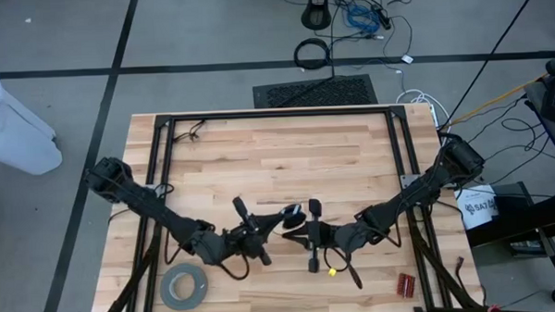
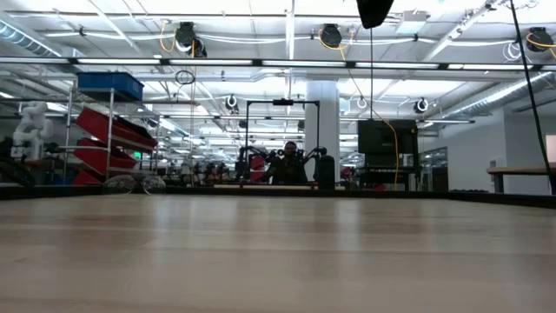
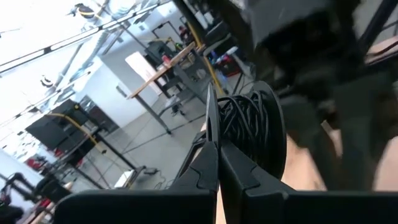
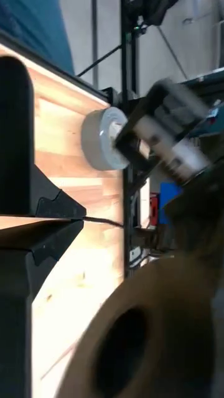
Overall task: Coil cords
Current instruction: Uncoil the black wire from the spool
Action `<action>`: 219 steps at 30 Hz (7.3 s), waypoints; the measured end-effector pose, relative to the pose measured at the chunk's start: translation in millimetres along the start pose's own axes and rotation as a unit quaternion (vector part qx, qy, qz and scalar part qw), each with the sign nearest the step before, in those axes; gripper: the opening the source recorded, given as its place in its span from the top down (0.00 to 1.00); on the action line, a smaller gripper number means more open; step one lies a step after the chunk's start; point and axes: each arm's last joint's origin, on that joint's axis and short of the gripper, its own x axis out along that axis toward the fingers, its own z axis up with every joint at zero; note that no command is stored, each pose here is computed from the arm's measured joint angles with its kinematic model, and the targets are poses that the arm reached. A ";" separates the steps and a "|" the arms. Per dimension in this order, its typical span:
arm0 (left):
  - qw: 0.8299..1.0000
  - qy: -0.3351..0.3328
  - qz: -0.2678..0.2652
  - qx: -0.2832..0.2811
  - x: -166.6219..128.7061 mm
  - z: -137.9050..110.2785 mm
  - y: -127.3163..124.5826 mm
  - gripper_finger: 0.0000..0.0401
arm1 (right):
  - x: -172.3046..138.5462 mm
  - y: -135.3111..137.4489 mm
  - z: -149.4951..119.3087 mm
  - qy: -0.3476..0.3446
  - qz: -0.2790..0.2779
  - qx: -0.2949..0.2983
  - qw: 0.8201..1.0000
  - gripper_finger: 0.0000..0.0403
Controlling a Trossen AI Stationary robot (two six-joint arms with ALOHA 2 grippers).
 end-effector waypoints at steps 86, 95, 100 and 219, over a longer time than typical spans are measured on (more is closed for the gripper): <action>0.981 0.155 -0.103 0.051 -45.9 -12.9 44.6 1.00 | -115.9 37.9 51.0 -0.070 0.013 -0.016 0.997 1.00; 0.986 0.162 -0.021 0.029 -30.7 -13.5 55.3 1.00 | -95.4 37.9 45.0 -0.061 0.066 -0.019 0.996 1.00; 0.989 0.146 -0.005 0.004 -23.9 -7.9 58.8 1.00 | -77.7 32.3 45.7 -0.073 0.086 -0.009 0.994 1.00; 0.996 0.025 -0.089 0.004 -73.3 32.2 40.4 1.00 | -22.2 14.5 29.7 -0.092 0.080 -0.029 0.992 0.82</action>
